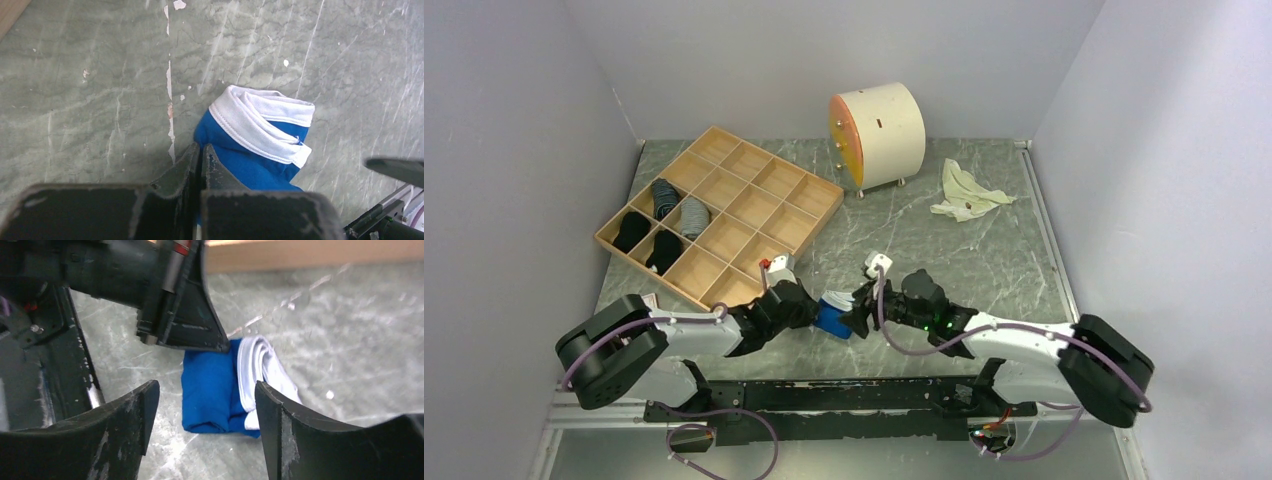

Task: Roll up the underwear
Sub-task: Roll the underwear to the center of the board.

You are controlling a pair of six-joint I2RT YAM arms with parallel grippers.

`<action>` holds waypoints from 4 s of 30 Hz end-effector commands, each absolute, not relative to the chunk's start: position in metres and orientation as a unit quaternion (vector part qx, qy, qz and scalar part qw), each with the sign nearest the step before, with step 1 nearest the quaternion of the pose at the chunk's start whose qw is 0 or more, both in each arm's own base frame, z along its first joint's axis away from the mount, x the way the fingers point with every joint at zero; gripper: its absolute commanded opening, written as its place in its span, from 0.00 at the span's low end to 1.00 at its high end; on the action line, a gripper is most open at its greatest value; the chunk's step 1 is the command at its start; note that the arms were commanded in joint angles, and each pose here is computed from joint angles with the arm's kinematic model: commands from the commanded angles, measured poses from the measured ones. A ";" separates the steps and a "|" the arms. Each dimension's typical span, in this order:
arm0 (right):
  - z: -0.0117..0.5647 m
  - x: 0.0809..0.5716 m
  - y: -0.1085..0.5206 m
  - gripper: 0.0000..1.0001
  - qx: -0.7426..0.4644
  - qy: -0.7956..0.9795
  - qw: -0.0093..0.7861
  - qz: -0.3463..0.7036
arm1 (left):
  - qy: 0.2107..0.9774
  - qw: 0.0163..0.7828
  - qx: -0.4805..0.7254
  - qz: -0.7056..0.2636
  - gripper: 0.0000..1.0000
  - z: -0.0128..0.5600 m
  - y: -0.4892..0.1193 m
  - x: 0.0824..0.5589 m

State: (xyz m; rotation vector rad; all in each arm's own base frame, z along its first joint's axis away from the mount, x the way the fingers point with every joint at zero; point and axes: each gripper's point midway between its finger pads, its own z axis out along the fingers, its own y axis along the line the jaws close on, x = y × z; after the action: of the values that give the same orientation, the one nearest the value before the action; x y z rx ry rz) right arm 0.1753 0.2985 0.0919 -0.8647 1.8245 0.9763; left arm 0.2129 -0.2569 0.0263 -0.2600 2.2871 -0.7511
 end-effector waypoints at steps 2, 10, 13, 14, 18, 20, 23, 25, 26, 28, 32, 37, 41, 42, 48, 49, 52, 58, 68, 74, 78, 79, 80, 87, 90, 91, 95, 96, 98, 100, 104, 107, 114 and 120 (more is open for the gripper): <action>0.105 0.183 0.294 0.75 -0.453 0.697 0.517 0.203 | 0.917 0.314 -0.066 -0.237 0.05 -0.001 -0.244 0.192; 0.083 0.169 0.319 0.74 -0.547 0.630 0.547 0.066 | 0.921 0.314 -0.051 -0.226 0.05 0.000 -0.244 0.191; 0.076 0.168 0.326 0.74 -0.562 0.615 0.551 0.050 | 0.922 0.314 -0.049 -0.223 0.05 0.001 -0.243 0.191; 0.074 0.168 0.328 0.74 -0.567 0.610 0.552 0.047 | 0.922 0.314 -0.049 -0.222 0.05 0.000 -0.242 0.191; 0.069 0.170 0.333 0.74 -0.582 0.597 0.552 0.034 | 0.921 0.314 -0.046 -0.225 0.05 0.001 -0.243 0.190; 0.061 0.170 0.334 0.74 -0.589 0.595 0.545 0.029 | 0.921 0.313 -0.045 -0.225 0.05 0.001 -0.243 0.190; 0.049 0.170 0.333 0.68 -0.594 0.600 0.536 0.023 | 0.921 0.314 -0.044 -0.226 0.05 0.002 -0.244 0.191; 0.040 0.169 0.330 0.57 -0.593 0.609 0.526 0.022 | 0.921 0.314 -0.044 -0.225 0.05 0.002 -0.244 0.191; 0.037 0.168 0.328 0.49 -0.589 0.616 0.523 0.024 | 0.921 0.315 -0.044 -0.224 0.05 0.003 -0.244 0.191; 0.033 0.164 0.325 0.30 -0.573 0.631 0.521 0.044 | 0.922 0.315 -0.037 -0.224 0.07 0.005 -0.245 0.191; 0.024 0.148 0.330 0.09 -0.554 0.659 0.497 0.110 | 0.923 0.310 -0.037 -0.226 0.26 0.008 -0.246 0.191; 0.014 0.130 0.336 0.06 -0.491 0.713 0.445 0.229 | 0.909 0.314 -0.067 -0.265 0.55 0.023 -0.242 0.193; 0.007 0.127 0.339 0.07 -0.415 0.760 0.399 0.302 | 0.883 0.333 -0.089 -0.319 0.73 0.046 -0.236 0.198; 0.008 0.123 0.341 0.07 -0.395 0.766 0.384 0.332 | 0.879 0.337 -0.090 -0.326 0.76 0.051 -0.235 0.198; 0.011 0.121 0.334 0.09 -0.296 0.780 0.345 0.430 | 0.868 0.337 -0.099 -0.351 0.85 0.064 -0.233 0.192; 0.012 0.120 0.334 0.09 -0.284 0.779 0.341 0.443 | 0.864 0.337 -0.103 -0.360 0.85 0.065 -0.236 0.192; 0.014 0.119 0.334 0.11 -0.253 0.776 0.332 0.474 | 0.860 0.327 -0.104 -0.377 0.85 0.062 -0.243 0.191; 0.009 0.118 0.326 0.13 -0.194 0.782 0.313 0.504 | 0.866 0.309 -0.105 -0.380 0.77 0.054 -0.250 0.188; 0.009 0.117 0.324 0.34 -0.211 0.772 0.323 0.505 | 0.878 0.299 -0.105 -0.358 0.29 0.042 -0.254 0.193; 0.009 0.126 0.325 0.54 -0.279 0.786 0.332 0.441 | 0.894 0.285 -0.102 -0.330 0.12 0.028 -0.250 0.191; 0.016 0.144 0.316 0.61 -0.329 0.805 0.346 0.350 | 0.899 0.285 -0.099 -0.318 0.09 0.027 -0.247 0.192; 0.021 0.147 0.313 0.63 -0.343 0.808 0.347 0.329 | 0.899 0.286 -0.098 -0.317 0.09 0.028 -0.248 0.193; 0.024 0.150 0.311 0.64 -0.355 0.809 0.351 0.311 | 0.900 0.288 -0.098 -0.314 0.09 0.028 -0.247 0.193; 0.058 0.163 0.310 0.69 -0.410 0.785 0.399 0.238 | 0.900 0.293 -0.095 -0.308 0.08 0.033 -0.246 0.196; 0.071 0.163 0.320 0.66 -0.438 0.763 0.421 0.222 | 0.902 0.292 -0.095 -0.304 0.07 0.033 -0.246 0.196; 0.075 0.160 0.326 0.63 -0.448 0.754 0.425 0.223 | 0.902 0.292 -0.095 -0.304 0.07 0.033 -0.246 0.196; 0.080 0.153 0.344 0.53 -0.463 0.739 0.435 0.225 | 0.903 0.293 -0.094 -0.300 0.07 0.033 -0.245 0.197; 0.077 0.153 0.345 0.49 -0.461 0.741 0.435 0.224 | 0.903 0.293 -0.094 -0.300 0.07 0.033 -0.245 0.197; 0.069 0.155 0.347 0.40 -0.460 0.747 0.429 0.216 | 0.902 0.294 -0.094 -0.301 0.07 0.034 -0.246 0.198; 0.059 0.157 0.346 0.31 -0.449 0.759 0.421 0.211 | 0.904 0.292 -0.094 -0.299 0.07 0.033 -0.245 0.197; 0.042 0.155 0.342 0.26 -0.441 0.774 0.401 0.213 | 0.903 0.295 -0.095 -0.299 0.07 0.034 -0.244 0.197; 0.039 0.150 0.340 0.09 -0.418 0.781 0.382 0.262 | 0.903 0.295 -0.093 -0.298 0.10 0.035 -0.244 0.196; 0.046 0.145 0.329 0.00 -0.290 0.775 0.314 0.465 | 0.891 0.327 -0.102 -0.299 0.57 0.053 -0.235 0.202; 0.009 0.140 0.328 0.00 -0.197 0.799 0.238 0.515 | 0.871 0.344 -0.097 -0.337 0.77 0.077 -0.241 0.203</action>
State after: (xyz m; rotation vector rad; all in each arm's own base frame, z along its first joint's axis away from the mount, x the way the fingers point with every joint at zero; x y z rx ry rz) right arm 0.1550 0.3385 0.0383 -0.7133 2.0360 1.2711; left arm 0.1985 -0.2389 0.0599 -0.2622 2.3212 -0.8414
